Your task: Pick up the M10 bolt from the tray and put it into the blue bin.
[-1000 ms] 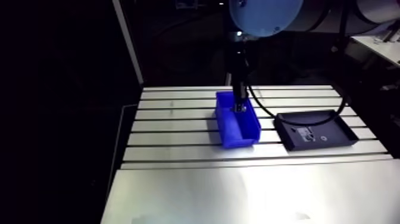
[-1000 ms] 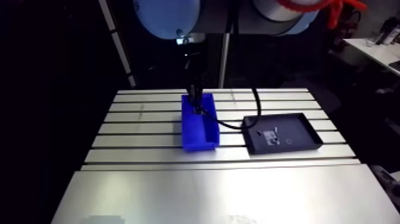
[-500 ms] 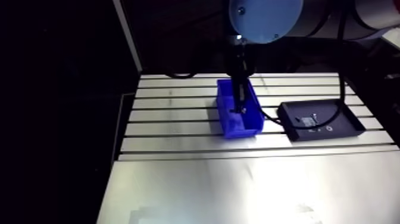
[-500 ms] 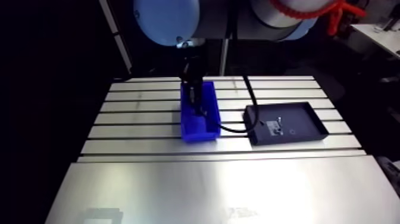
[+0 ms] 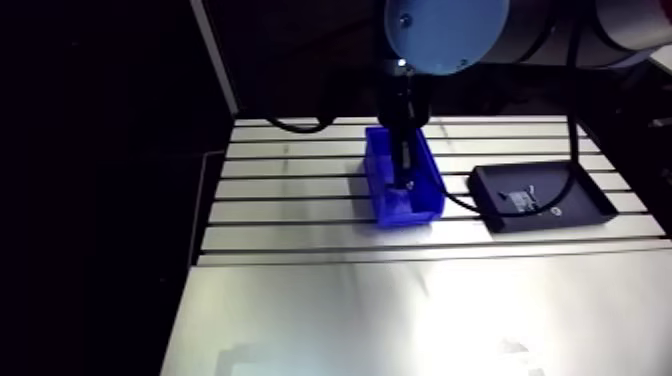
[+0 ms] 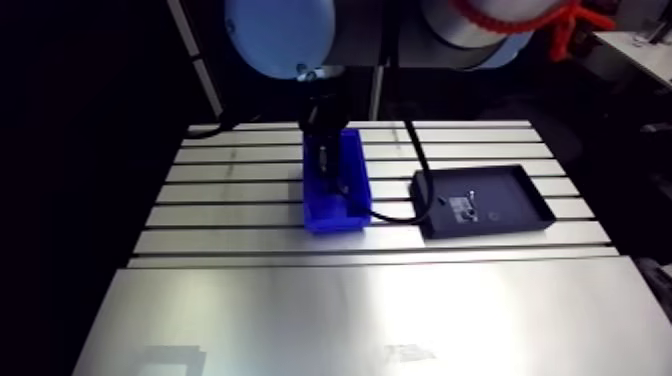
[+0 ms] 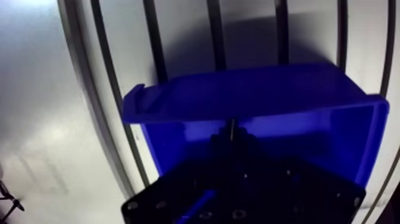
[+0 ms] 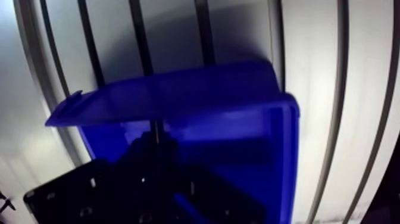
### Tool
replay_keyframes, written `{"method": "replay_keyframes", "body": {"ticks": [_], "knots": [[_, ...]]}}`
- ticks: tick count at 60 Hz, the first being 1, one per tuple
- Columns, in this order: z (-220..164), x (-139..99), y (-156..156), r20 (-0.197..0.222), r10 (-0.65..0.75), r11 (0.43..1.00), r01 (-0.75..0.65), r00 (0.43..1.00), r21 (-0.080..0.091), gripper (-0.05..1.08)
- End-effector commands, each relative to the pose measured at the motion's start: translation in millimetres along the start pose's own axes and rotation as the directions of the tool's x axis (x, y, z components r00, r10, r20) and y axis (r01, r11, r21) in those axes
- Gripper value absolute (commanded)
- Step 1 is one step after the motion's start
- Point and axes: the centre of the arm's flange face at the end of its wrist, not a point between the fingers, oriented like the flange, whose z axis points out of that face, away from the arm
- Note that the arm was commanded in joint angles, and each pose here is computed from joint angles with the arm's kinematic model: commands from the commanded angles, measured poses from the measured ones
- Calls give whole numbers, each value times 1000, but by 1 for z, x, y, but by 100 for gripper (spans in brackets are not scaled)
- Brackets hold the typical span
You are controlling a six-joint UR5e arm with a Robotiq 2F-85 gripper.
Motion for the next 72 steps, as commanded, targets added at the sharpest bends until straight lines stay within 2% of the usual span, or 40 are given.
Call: {"method": "replay_keyframes", "body": {"ticks": [1,6,7,8,10,12,28,37,38,41,45,48,54,58,59,61,65,66,67,69,71,72], "knots": [[-4,-2,-1,1,3,1000,-3,1000,-8,1],[-10,-1,-1,-3,1,1000,-1,1000,-18,1],[-15,-2,-2,-4,2,1000,-2,1000,-27,1],[-15,-2,-2,-4,2,1000,-2,1000,-27,1],[-28,-2,-6,-6,1,999,-2,1000,-45,1],[-33,-3,-8,-7,2,999,-3,1000,-52,1],[-74,-6,-25,-11,2,997,-3,1000,-81,1],[-107,-11,-44,-17,24,994,-25,1000,-108,1],[-116,-13,-49,-20,26,993,-28,999,-118,1],[-122,-14,-52,-21,33,992,-35,999,-121,1],[-139,-18,-61,-27,67,989,-70,997,-134,1],[-144,-19,-64,-29,81,987,-84,996,-135,1],[-164,-22,-69,-45,157,976,-162,987,-149,1],[-177,-25,-68,-65,241,956,-248,968,-155,1],[-188,-27,-66,-86,336,925,-346,938,-157,1],[-188,-27,-66,-86,336,925,-346,938,-157,1],[-197,-28,-65,-110,431,882,-444,895,-160,1],[-202,-29,-64,-124,479,854,-494,869,-162,1],[-202,-29,-64,-124,479,854,-494,869,-162,1],[-212,-32,-61,-154,574,789,-594,804,-160,1],[-212,-32,-61,-154,574,789,-594,804,-160,1],[-216,-33,-61,-168,618,753,-639,768,-156,1]]}}
